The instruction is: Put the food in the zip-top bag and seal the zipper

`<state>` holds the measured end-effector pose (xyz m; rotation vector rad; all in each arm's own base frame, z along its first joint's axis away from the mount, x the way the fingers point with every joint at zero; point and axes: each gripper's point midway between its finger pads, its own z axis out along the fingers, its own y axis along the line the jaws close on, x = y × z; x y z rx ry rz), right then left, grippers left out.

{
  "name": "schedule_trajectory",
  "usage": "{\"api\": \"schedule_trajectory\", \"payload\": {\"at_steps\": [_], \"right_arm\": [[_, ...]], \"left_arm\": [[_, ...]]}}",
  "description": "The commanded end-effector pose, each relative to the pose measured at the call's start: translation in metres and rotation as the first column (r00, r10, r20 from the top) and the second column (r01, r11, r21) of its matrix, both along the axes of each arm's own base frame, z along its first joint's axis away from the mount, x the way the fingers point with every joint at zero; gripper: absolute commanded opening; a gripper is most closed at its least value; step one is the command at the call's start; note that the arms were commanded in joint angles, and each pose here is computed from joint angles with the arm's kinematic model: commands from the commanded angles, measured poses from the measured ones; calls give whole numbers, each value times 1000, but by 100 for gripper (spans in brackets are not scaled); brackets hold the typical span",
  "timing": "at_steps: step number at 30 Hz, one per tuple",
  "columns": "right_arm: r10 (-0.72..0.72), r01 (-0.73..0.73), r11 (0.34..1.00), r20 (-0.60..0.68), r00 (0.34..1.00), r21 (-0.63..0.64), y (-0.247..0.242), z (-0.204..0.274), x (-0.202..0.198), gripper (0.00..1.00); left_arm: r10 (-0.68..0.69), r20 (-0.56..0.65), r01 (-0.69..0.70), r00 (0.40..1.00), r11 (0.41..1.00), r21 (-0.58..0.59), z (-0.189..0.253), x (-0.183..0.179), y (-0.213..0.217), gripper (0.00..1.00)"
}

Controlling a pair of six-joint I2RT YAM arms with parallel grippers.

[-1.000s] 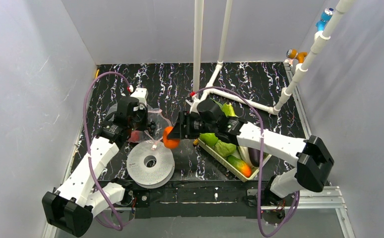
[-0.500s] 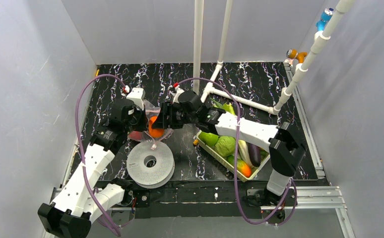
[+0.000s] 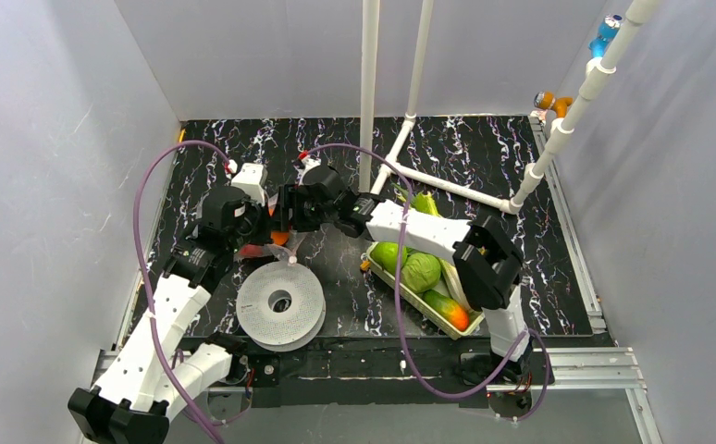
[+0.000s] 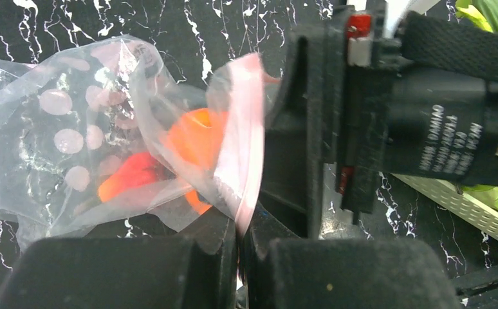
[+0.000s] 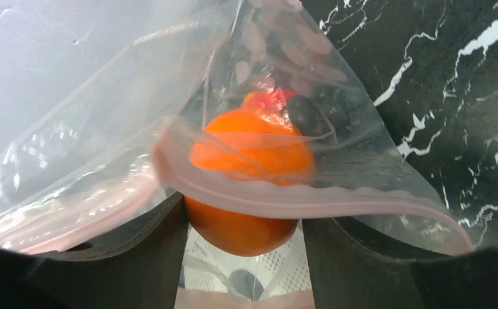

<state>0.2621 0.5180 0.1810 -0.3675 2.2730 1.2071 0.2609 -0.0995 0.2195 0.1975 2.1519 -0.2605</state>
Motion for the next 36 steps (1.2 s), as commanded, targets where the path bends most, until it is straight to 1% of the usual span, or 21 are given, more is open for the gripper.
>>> {"api": "schedule_trajectory", "payload": {"at_steps": [1, 6, 12, 19, 25, 29, 36], "right_arm": [[18, -21, 995, 34, 999, 94, 23, 32, 8, 25], [18, -20, 996, 22, 1000, 88, 18, 29, 6, 47], [-1, 1, 999, 5, 1000, 42, -6, 27, 0, 74], [-7, 7, 1000, 28, 1000, -28, -35, 35, -11, 89], [2, 0, 999, 31, 1000, -42, -52, 43, -22, 89], [-26, 28, 998, 38, 999, -65, -69, 39, -26, 89], [-76, 77, 991, 16, 997, -106, -90, 21, -31, 77]], "left_arm": [[-35, 56, 38, 998, 998, -51, 14, -2, -9, 0], [-24, 52, 27, 998, 999, -46, 13, -1, -7, 0], [17, 53, -15, 998, 999, -31, 12, 2, 0, 0], [29, 45, -28, 999, 999, -20, 8, 3, 2, 0], [50, 44, -50, 998, 999, 2, 5, 5, 7, 0], [54, 37, -54, 998, 998, 12, 3, 5, 8, 0], [62, 41, -63, 997, 998, 21, 2, 5, 11, 0]]}}
